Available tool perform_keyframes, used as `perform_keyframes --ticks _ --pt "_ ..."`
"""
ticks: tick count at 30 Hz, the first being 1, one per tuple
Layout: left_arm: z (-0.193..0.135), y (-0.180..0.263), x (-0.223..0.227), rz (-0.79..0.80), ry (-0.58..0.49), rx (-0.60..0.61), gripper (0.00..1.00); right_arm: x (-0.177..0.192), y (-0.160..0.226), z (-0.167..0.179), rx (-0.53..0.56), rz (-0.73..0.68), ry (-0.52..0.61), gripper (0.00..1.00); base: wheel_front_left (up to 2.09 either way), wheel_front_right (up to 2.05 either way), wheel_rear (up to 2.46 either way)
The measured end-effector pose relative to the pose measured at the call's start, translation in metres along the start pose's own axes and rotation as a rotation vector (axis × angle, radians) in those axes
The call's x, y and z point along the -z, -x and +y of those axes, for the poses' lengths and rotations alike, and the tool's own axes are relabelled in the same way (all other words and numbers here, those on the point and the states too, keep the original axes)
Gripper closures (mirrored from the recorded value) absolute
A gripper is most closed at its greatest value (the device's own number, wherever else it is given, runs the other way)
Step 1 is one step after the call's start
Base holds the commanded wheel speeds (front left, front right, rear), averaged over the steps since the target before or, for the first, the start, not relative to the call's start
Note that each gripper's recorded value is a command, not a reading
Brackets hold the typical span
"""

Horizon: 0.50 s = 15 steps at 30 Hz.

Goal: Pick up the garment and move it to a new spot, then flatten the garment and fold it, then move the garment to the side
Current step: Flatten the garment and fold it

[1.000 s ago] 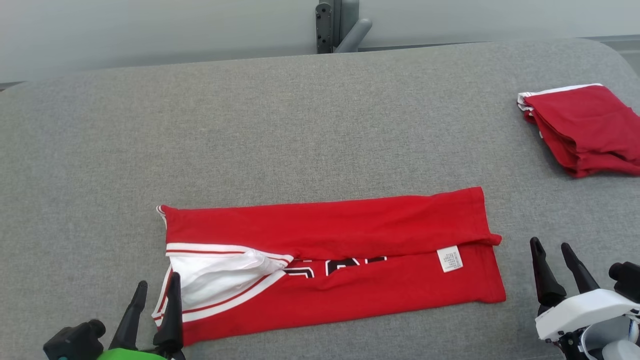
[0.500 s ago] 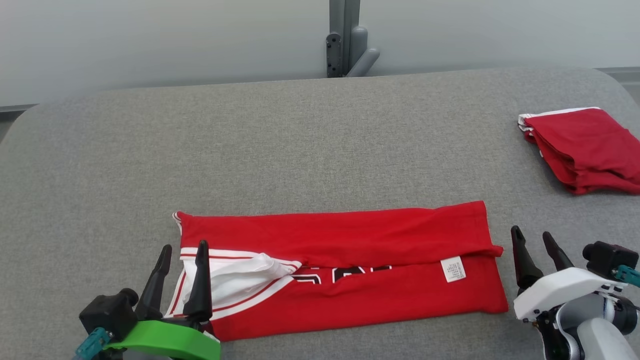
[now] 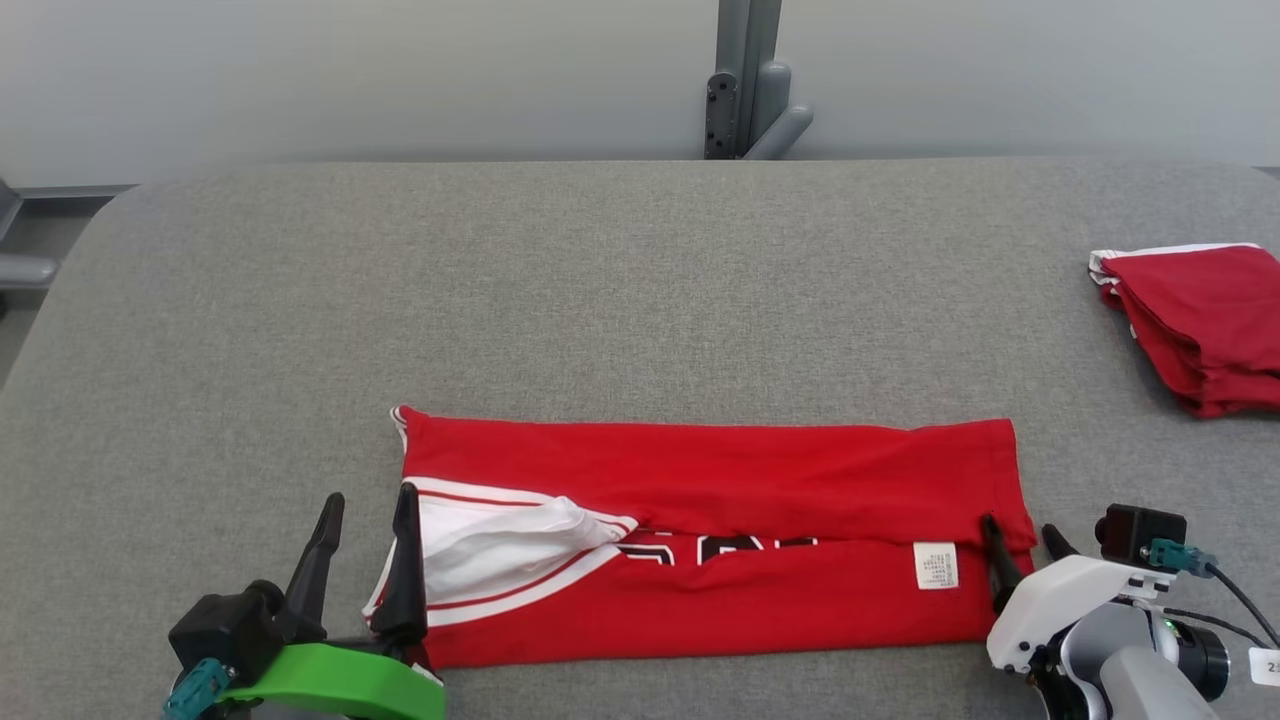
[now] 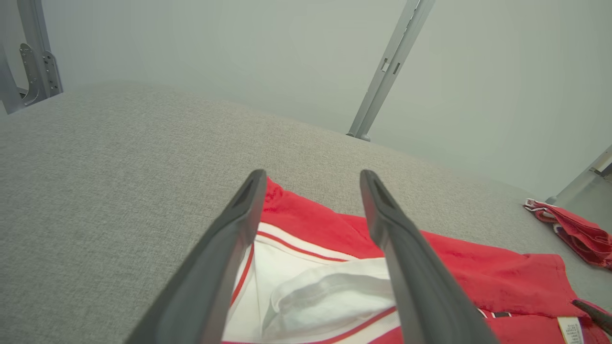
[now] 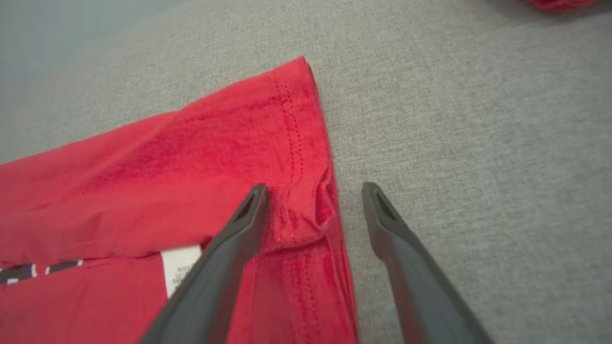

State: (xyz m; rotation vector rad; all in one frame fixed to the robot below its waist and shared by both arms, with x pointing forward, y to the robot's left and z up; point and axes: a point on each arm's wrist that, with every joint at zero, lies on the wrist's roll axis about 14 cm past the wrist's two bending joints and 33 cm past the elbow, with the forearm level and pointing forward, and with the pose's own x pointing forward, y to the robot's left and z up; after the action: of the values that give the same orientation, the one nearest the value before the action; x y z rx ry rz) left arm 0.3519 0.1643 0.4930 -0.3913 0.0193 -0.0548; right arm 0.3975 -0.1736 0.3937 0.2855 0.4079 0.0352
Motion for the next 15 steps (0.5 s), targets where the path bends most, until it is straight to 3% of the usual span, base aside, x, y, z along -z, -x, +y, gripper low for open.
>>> perform_keyframes --ticks 9,10,11,12,14,15 --pt "0.005 -0.001 0.002 -0.001 0.002 -0.017 0.00 0.021 0.000 0.001 -0.005 0.070 0.027 0.00 0.00 0.00 0.00" --pt "0.005 -0.002 0.002 0.000 0.000 -0.016 0.00 0.022 0.000 0.002 -0.007 0.072 0.030 0.36 0.00 0.00 0.00" --pt "0.005 -0.003 0.003 0.001 0.000 -0.016 0.00 0.022 0.000 0.003 -0.010 0.074 0.030 0.62 0.00 0.00 0.00" --pt "0.004 -0.003 0.004 0.003 0.003 -0.014 0.00 0.023 -0.001 0.004 -0.013 0.076 0.033 0.69 0.00 0.00 0.00" --pt "0.003 -0.004 0.005 0.005 0.004 -0.012 0.00 0.024 -0.001 0.006 -0.020 0.082 0.037 0.99 0.00 0.00 0.00" --pt "0.003 -0.005 0.006 0.007 0.005 -0.011 0.00 0.025 -0.001 0.007 -0.022 0.084 0.038 1.00 0.00 0.00 0.00"
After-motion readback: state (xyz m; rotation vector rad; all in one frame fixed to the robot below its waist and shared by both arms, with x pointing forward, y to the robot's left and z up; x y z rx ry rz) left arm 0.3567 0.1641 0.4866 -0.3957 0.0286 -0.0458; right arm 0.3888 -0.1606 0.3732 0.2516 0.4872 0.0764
